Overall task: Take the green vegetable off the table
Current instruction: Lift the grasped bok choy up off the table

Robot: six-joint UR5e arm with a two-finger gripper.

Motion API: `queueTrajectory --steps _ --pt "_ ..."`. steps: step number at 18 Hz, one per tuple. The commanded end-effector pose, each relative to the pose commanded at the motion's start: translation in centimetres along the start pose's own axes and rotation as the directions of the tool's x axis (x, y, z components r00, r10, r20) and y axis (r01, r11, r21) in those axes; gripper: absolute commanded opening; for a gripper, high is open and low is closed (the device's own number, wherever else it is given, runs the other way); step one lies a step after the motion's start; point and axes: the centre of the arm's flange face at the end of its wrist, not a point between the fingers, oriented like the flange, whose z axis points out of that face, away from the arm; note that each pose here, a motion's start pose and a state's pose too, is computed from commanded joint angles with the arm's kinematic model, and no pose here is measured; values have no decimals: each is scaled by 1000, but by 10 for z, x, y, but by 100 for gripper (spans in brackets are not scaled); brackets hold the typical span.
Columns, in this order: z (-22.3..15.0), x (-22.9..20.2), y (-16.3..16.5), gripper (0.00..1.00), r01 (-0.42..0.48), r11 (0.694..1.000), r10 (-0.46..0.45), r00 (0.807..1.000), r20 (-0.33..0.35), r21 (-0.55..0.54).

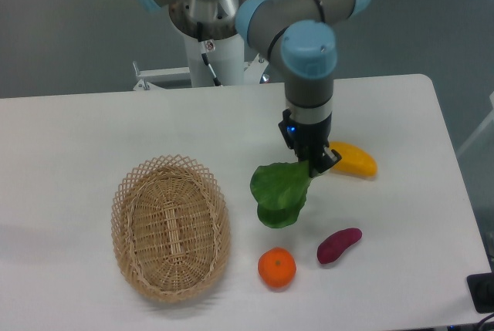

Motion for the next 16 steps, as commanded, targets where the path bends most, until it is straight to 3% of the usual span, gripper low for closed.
queueTrajectory --steps 8,13,16 --pt "-72 -43 23 33 67 996 -66 998 -18 54" --pt "-95 -59 53 33 47 998 -47 999 -12 47" --pt "-101 -61 53 33 40 998 -40 999 -14 51"
